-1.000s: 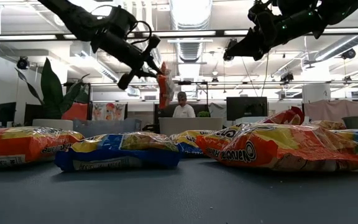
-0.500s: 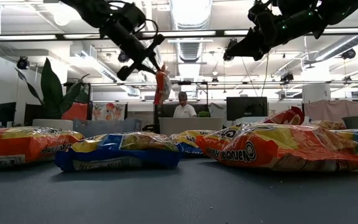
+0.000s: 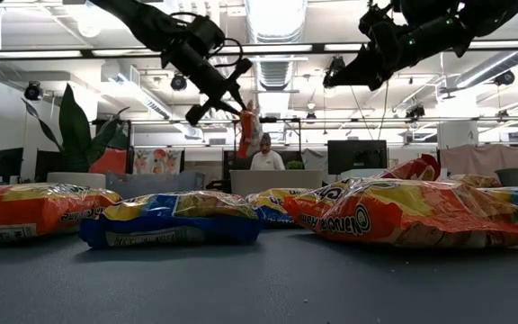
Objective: Sort Maruchan noodles
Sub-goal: Put the top orange noodle pack into the white bin
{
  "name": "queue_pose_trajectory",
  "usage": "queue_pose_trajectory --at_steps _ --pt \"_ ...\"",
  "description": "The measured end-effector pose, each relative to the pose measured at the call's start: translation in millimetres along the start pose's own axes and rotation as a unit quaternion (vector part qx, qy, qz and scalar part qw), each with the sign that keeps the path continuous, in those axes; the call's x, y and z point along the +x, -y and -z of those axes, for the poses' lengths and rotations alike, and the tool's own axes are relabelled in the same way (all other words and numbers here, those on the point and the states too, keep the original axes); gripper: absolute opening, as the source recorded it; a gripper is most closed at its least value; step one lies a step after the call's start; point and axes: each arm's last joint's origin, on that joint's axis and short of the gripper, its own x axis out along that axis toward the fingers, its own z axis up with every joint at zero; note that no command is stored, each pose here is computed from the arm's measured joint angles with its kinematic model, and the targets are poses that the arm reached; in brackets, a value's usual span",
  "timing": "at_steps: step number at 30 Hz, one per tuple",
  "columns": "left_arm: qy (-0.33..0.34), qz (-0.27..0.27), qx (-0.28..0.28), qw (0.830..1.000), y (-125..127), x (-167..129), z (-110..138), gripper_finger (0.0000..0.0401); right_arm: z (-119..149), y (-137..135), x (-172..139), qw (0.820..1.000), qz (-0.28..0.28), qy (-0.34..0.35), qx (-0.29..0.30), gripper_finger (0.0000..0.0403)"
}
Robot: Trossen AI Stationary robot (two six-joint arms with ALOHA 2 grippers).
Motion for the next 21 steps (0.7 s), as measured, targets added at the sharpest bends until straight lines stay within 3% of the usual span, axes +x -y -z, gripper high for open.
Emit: queue_pose_trajectory --at_steps 21 --pt "-0.004 0.01 0.002 1.0 11 1 13 0.0017 1 2 0 1.0 0.005 -0.002 0.003 0.0009"
